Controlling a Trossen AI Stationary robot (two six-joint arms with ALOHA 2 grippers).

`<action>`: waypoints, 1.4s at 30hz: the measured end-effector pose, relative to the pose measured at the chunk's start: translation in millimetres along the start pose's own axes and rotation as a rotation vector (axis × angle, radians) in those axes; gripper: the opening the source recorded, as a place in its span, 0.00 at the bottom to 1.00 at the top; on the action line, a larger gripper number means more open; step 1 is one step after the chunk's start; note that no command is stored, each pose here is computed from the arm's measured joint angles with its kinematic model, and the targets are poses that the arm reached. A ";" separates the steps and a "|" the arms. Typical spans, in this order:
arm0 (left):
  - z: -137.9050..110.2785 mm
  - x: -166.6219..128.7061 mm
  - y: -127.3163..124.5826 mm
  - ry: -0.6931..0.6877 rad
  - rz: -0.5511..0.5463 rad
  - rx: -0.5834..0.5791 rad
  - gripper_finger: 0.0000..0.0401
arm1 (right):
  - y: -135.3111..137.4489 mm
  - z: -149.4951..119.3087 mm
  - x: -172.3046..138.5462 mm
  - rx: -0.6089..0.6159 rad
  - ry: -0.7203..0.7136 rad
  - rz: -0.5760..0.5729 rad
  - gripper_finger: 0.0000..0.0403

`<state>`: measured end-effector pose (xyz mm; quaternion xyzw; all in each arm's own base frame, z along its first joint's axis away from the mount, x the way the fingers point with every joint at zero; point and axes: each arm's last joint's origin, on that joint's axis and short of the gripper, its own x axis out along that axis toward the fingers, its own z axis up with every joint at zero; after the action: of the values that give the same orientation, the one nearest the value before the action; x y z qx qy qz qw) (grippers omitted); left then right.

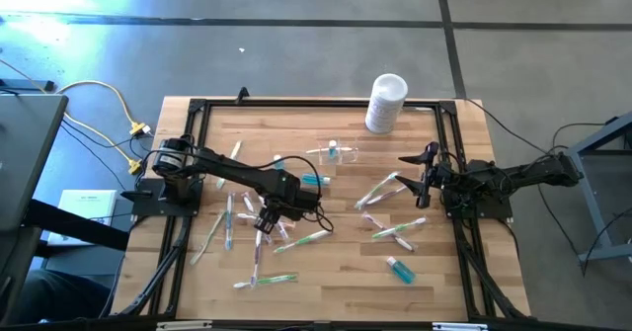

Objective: Pick & Place toothbrushing station
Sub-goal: Put the purple toothbrush into the transparent organizer

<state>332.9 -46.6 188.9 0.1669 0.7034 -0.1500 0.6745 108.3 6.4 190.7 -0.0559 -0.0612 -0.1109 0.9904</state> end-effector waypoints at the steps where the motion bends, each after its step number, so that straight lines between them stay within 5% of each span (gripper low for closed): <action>1: -1.0 2.9 0.8 -0.002 -0.013 -0.004 0.45 | -0.1 0.0 0.0 0.000 0.000 -0.001 0.60; 8: -6.6 14.6 4.2 -0.012 -0.077 -0.076 0.45 | 0.0 0.0 0.0 0.000 0.000 0.000 0.60; 24: -3.6 21.2 7.8 -0.041 -0.097 -0.037 0.44 | 0.1 -1.0 0.0 0.023 0.010 0.001 0.60; 28: -3.8 21.1 7.9 -0.043 -0.109 -0.046 0.33 | 0.2 -1.9 0.0 0.019 0.019 0.002 0.60; 34: -2.2 21.1 8.0 -0.065 -0.114 -0.002 0.04 | 0.2 -1.9 0.0 0.019 0.019 0.001 0.60; 42: -2.4 20.4 8.0 -0.064 -0.103 0.015 0.01 | 0.3 -1.9 0.0 0.054 0.019 0.002 0.60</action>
<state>333.6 -37.7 168.8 0.1305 0.6881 -0.1951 0.6866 108.6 6.4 188.8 -0.0281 -0.0547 -0.1087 0.9922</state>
